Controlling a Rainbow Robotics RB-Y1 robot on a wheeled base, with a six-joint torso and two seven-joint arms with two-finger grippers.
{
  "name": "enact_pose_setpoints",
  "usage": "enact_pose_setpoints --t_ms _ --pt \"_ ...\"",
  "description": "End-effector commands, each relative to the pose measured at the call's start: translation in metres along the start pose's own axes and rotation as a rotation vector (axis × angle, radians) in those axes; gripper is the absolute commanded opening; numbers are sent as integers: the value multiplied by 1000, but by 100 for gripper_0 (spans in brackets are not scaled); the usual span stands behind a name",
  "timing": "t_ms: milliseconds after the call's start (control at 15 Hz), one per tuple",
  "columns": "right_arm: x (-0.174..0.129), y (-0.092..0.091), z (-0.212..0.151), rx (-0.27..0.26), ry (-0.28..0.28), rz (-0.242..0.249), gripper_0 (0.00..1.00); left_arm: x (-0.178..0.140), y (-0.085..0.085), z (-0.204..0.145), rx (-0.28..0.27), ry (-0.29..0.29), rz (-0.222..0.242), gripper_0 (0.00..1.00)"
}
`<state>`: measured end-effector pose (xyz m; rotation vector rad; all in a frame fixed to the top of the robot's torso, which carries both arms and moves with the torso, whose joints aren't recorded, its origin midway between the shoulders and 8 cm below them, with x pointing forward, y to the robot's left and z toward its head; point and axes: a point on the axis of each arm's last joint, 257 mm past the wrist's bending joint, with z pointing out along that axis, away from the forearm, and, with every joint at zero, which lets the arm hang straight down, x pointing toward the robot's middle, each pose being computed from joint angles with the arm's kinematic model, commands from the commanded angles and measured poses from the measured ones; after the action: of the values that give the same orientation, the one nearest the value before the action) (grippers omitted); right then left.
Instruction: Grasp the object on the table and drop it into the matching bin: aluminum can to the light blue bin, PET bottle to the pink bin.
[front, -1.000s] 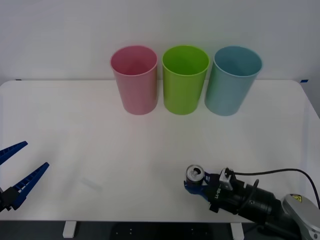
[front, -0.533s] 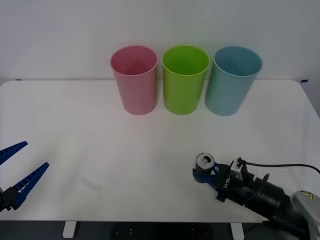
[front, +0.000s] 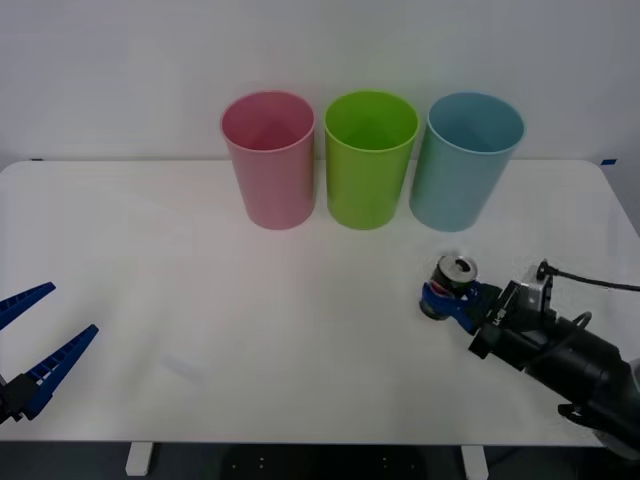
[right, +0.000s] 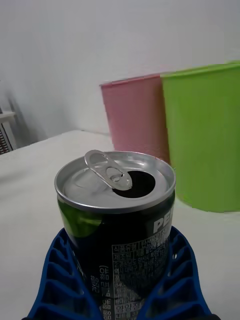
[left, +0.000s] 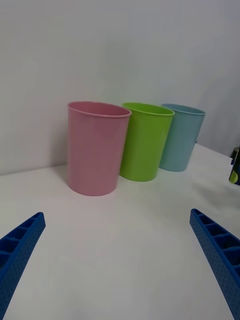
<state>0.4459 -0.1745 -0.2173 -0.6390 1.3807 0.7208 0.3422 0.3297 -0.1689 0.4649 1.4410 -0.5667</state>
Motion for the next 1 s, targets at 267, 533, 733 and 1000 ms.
enact_pose_setpoints --t_ms 267,533,733,1000 --pt "-86 -34 -16 64 -105 15 0 0 0 0 0 0 0 100" --pt "-131 -35 -14 70 -130 50 0 0 0 0 0 0 0 100" --pt "-165 -48 -5 134 -145 38 0 0 0 0 0 0 0 100" --pt "-204 -82 10 222 -158 -55 0 0 0 0 0 0 0 100"
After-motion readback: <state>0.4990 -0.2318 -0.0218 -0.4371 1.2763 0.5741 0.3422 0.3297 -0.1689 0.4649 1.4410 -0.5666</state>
